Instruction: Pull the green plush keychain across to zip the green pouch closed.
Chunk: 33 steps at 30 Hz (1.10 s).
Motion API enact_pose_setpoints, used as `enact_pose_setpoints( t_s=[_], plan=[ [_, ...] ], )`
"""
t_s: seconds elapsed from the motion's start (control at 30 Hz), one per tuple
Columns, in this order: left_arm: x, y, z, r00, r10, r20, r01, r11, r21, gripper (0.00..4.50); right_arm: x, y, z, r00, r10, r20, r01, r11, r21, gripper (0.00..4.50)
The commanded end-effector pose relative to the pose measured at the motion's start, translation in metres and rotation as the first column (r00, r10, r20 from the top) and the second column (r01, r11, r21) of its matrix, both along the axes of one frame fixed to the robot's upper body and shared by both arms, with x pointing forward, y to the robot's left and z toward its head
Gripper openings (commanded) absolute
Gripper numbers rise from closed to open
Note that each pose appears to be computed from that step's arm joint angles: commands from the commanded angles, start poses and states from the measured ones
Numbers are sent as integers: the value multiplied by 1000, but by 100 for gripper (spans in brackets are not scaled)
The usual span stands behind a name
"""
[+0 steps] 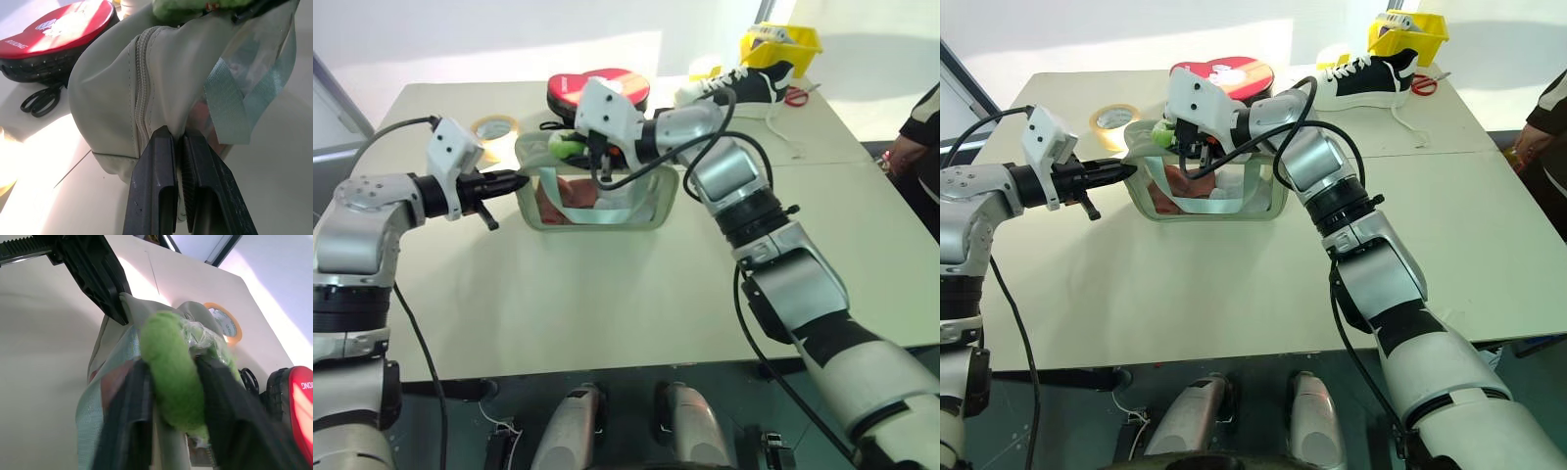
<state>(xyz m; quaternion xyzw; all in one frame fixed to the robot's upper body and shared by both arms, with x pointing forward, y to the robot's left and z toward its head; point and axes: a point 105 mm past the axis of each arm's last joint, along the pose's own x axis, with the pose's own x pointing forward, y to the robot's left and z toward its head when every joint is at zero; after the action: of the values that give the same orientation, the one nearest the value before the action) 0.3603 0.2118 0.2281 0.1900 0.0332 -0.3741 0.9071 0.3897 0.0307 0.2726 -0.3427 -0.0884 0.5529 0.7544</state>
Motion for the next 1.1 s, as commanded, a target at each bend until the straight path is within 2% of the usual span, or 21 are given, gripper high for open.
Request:
enact_pose_setpoints(
  t_s=[0.03, 0.17, 0.27, 0.43, 0.6, 0.7, 0.8, 0.83, 0.93, 1.0, 1.1],
  plan=[
    [0, -2, 18, 997, -7, 75, 8, 1000, -4, 0, -10, -6, 41, 997, 15, 75, -21, 996, 84, 7],
    [0, -3, 16, 997, -13, 70, 13, 1000, -8, 0, -13, -30, 61, 997, -30, 67, 20, 989, 146, 7],
    [0, -4, 12, 998, -19, 62, 19, 1000, -4, 0, -10, -61, 72, 988, -138, 77, 123, 977, 174, 7],
    [1, -5, 10, 998, -22, 56, 22, 1000, -6, 0, 8, -119, 66, 917, -364, 161, 346, 929, 134, 7],
    [3, -9, 9, 998, -29, 54, 30, 1000, -7, 0, 26, -180, 28, 794, -539, 282, 558, 830, 17, 7],
    [2, -10, 9, 998, -38, 49, 38, 999, -5, 0, 32, -205, -17, 753, -606, 257, 635, 772, -39, 7],
    [2, -10, 8, 998, -40, 44, 40, 999, -1, 0, 34, -207, -59, 745, -656, 119, 663, 748, -22, 7],
    [2, -10, 8, 998, -40, 41, 40, 999, 0, 0, 33, -200, -82, 749, -662, 29, 663, 749, -15, 7],
    [3, -11, 8, 998, -42, 39, 42, 999, 2, 0, 33, -182, -123, 721, -676, -155, 686, 727, 25, 7],
    [3, -12, 8, 998, -43, 40, 43, 999, 2, 0, 34, -168, -134, 703, -666, -251, 699, 712, 67, 7],
    [3, -13, 8, 998, -44, 42, 44, 999, 3, 0, 35, -151, -131, 706, -632, -320, 691, 714, 116, 7]
  ],
)
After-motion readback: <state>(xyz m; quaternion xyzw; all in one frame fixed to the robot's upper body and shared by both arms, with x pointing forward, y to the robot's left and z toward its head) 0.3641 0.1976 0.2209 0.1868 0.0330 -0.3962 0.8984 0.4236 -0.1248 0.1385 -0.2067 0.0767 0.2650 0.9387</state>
